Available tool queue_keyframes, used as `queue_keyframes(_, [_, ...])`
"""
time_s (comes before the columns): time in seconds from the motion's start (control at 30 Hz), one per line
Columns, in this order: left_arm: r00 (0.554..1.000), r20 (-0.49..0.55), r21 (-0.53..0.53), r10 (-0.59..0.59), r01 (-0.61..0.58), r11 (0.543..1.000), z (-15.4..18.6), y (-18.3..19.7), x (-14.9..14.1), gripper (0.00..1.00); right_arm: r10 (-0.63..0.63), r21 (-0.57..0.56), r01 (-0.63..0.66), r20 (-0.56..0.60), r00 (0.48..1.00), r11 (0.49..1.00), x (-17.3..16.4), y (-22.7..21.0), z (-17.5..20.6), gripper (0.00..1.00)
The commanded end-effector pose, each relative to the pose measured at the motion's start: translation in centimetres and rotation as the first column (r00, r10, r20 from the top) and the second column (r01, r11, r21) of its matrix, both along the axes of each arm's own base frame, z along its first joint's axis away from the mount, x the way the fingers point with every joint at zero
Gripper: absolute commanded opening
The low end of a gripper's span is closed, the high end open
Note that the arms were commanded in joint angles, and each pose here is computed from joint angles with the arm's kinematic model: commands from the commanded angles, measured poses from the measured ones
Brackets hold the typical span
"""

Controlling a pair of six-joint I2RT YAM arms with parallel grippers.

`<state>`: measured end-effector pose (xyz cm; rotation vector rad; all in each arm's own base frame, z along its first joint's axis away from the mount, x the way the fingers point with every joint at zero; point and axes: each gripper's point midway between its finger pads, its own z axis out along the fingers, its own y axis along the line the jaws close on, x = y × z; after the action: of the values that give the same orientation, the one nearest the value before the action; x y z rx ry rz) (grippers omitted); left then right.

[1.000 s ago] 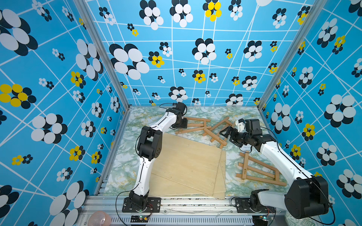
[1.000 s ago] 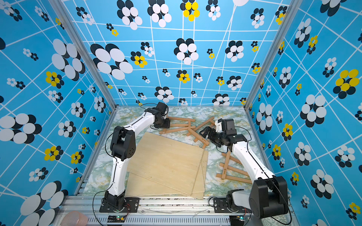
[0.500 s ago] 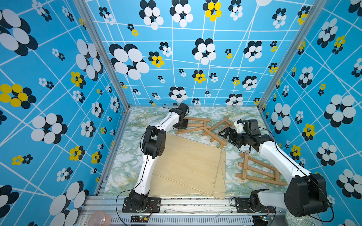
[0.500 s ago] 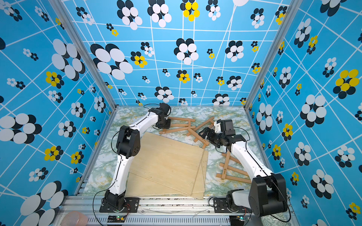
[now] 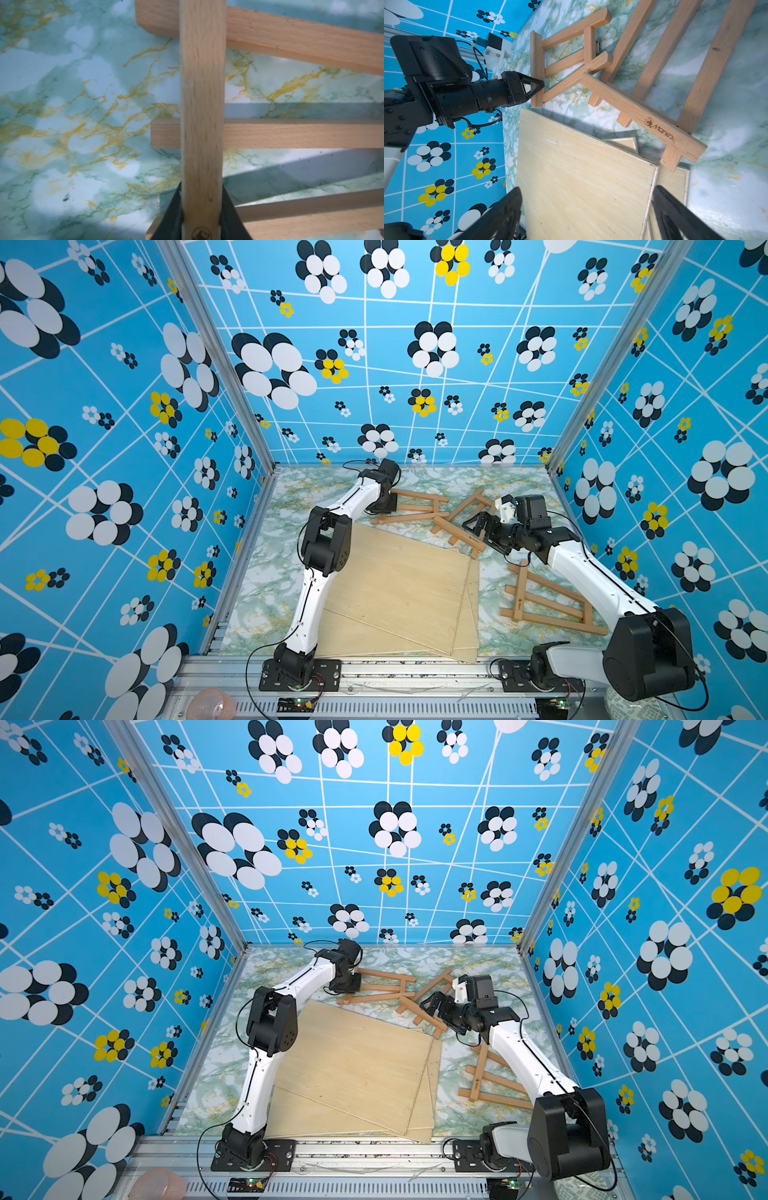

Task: Assemble the easel
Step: Pick up the easel at the center of the board.

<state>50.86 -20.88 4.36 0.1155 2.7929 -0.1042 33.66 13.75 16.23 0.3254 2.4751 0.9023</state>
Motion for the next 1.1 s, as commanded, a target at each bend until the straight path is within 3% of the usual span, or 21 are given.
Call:
queue_keyframes(0.0, [1.000,0.003,0.004,0.006,-0.006,1.000,1.2,0.7,0.0,0.04,0.010,0.007,-0.010,-0.005,1.000,1.000,-0.3,0.4,-0.2,1.00])
queue_keyframes(0.33, [0.997,0.074,-0.049,0.033,-0.029,0.998,5.9,1.8,0.2,0.02,0.029,0.012,-0.029,0.026,0.999,0.999,0.1,1.7,0.4,0.99])
queue_keyframes(0.7, [0.985,0.137,-0.199,0.102,-0.073,0.977,13.4,3.6,-0.4,0.01,0.057,0.035,-0.061,0.111,0.992,0.997,0.5,3.9,3.5,0.99])
queue_keyframes(1.07, [0.971,0.135,-0.419,0.195,-0.122,0.900,18.9,4.7,-1.7,0.00,0.083,0.037,-0.092,0.186,0.979,0.995,2.2,6.4,4.6,0.99])
